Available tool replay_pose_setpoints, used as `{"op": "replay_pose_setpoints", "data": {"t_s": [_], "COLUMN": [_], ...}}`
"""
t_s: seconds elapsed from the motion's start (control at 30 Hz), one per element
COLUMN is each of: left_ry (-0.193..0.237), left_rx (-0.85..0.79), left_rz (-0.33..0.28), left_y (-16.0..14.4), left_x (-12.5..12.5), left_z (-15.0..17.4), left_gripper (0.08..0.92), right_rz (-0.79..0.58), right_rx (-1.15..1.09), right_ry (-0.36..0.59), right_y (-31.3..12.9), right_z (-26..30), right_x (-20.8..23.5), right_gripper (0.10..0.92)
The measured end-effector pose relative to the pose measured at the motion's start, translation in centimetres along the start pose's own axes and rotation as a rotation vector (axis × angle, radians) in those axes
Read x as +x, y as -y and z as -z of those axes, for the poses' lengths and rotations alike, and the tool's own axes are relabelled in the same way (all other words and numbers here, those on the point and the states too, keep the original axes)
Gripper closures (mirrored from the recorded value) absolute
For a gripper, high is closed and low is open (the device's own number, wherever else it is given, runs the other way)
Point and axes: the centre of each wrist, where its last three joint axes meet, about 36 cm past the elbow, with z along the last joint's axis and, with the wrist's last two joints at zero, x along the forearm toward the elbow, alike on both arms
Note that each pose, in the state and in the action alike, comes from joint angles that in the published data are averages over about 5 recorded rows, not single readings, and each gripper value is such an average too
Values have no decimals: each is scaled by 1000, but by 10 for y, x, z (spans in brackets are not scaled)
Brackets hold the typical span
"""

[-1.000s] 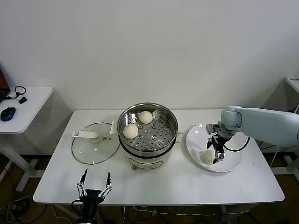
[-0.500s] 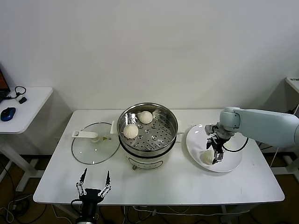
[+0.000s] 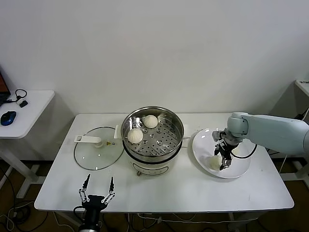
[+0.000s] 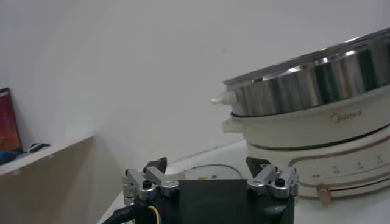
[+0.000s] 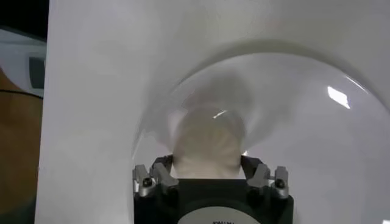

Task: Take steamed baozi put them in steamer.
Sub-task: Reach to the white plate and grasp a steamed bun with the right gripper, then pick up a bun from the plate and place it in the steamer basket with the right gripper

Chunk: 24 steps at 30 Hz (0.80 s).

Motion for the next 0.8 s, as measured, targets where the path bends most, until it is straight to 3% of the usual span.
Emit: {"op": "replay_pose_setpoints", "data": {"t_s": [0.8], "left_ry": [9], "left_rx": [2], "left_rz": [1], "left_y": [2], "left_x": [2], "left_z": [4], "left_gripper": [177], "right_rz": [-18], "right_rx": [27], "right_ry": [1], "right_y": [-2], "right_z": [1], "right_x": [17], "right_gripper": [406]}}
